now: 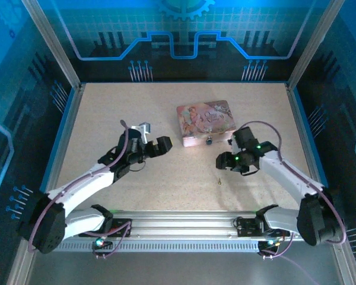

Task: Unlock the padlock with the key

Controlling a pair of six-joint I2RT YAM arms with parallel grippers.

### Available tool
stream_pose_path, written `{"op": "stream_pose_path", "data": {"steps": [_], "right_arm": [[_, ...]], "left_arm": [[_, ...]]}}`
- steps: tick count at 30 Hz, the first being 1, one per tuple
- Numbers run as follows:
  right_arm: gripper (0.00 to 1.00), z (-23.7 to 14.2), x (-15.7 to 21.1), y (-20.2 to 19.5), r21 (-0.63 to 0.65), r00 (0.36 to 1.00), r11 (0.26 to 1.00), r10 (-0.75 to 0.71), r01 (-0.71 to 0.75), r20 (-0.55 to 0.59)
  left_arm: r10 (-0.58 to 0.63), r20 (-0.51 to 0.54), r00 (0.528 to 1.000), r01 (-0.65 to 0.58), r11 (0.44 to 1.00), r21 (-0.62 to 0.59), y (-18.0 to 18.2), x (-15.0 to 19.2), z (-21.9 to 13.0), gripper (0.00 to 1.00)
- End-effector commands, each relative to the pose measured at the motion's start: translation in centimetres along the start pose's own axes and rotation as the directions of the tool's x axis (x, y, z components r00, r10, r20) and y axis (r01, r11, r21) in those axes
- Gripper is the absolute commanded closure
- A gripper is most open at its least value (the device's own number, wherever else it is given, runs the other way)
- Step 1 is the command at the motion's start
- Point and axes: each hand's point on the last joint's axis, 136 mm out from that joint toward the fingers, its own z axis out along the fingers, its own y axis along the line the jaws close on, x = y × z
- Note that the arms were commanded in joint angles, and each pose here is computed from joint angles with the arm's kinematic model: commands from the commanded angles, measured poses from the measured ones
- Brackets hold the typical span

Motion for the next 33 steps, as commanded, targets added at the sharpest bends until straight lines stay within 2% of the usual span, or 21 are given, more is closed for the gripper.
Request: {"op": "stream_pose_path", "data": {"steps": [1,7,19,33], "right_arm": [[0.44,1.0,2.8,-0.8,0.080,0.988,0.996,-0.012,0.024,-0.156],[0.52,2.2,3.8,-1.3,0.121,0.973,0.991,-0.032,0.061,-0.227],[0.61,3.8,4.2,-0.3,0.105,0.963,0.991,-0.052,0.083,-0.266],[0.70,4.9,4.0,-0.5,0.152,0.956,0.983,-0.060,0.107,-0.287]], "left_arm": [[-0.038,-0.031,0.999,0.041,0.996,0.080,-1.7,1.0,1.5,0.05],[-0.046,-0.063,0.997,0.053,0.991,0.119,-2.6,1.9,2.9,0.06],[-0.028,-0.061,0.998,0.035,0.993,0.117,-2.6,2.0,2.8,0.05],[-0.024,-0.063,0.998,0.032,0.992,0.119,-2.7,1.9,2.8,0.05]]}}
